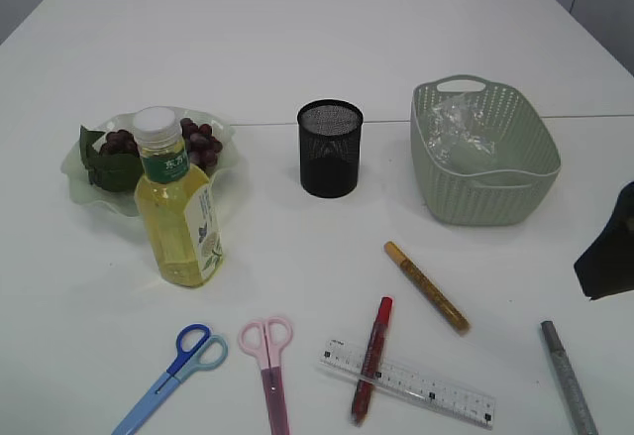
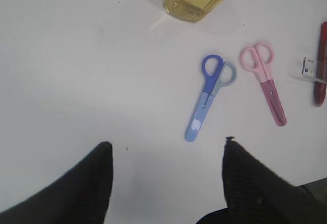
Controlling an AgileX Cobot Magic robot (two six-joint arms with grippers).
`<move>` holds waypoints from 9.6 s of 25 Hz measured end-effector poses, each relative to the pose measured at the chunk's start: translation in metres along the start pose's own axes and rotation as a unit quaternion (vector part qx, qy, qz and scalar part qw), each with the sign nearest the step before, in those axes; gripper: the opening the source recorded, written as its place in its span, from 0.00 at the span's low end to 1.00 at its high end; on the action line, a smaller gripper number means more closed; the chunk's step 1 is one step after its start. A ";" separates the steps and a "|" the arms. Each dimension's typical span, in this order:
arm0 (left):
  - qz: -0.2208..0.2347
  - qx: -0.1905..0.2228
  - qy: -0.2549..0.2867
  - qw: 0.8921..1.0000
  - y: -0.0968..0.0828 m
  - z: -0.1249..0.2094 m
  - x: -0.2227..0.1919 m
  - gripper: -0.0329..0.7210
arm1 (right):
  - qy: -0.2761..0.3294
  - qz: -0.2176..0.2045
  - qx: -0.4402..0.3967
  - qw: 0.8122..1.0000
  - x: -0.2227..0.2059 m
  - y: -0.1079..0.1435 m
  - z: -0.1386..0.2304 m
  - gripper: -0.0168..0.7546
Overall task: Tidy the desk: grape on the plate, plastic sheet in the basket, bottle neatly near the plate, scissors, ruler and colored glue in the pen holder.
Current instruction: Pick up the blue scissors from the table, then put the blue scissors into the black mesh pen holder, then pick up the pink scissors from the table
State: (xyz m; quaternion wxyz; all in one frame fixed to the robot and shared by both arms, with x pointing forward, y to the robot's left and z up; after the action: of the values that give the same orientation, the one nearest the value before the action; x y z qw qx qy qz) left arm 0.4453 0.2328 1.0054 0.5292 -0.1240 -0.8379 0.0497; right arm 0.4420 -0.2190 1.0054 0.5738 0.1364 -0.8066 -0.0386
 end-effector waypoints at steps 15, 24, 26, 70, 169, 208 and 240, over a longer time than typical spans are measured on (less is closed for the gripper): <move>0.021 -0.064 0.019 0.998 -0.014 0.008 -0.001 0.69 | 0.017 -0.001 -0.001 1.000 -0.004 0.009 -0.010 0.78; 0.063 -0.172 0.095 0.978 -0.066 0.024 -0.047 0.69 | 0.036 0.004 0.006 0.999 -0.004 0.008 -0.004 0.78; 0.050 -0.192 0.125 0.972 -0.071 0.030 -0.065 0.69 | 0.036 0.004 0.007 0.999 -0.004 0.008 -0.004 0.78; -0.016 -0.248 0.183 0.951 -0.070 0.047 -0.230 0.66 | 0.038 0.009 0.013 0.999 -0.004 0.006 -0.004 0.78; 0.104 -0.158 -0.465 0.865 -0.189 -0.243 -0.224 0.26 | 0.025 -0.008 0.029 0.999 -0.004 0.011 -0.008 0.78; 0.094 -0.204 -0.407 0.885 -0.197 -0.243 -0.177 0.36 | 0.018 -0.008 0.030 0.999 -0.004 0.011 -0.010 0.78; -0.074 -0.076 0.017 0.994 0.000 -0.080 -0.028 0.36 | 0.020 -0.119 -0.040 0.992 0.007 0.052 -0.014 0.70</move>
State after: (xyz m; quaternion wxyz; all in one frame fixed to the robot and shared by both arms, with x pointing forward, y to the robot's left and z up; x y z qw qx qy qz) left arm 0.5284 0.2217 1.0160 0.5348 -0.1022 -0.8369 -0.0551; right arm 0.4435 -0.1694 1.0278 0.5865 0.2092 -0.7705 -0.1361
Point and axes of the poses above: a point on each arm's last joint axis where the gripper is mounted, x pointing back along that axis away from the gripper, y along the wrist's bending axis when the last joint is at zero, z = x × y, the point moved 8 cm from there along -x, pointing out along that axis toward the gripper, and after that the axes turned 2 degrees about -x, right-handed, at the moved point
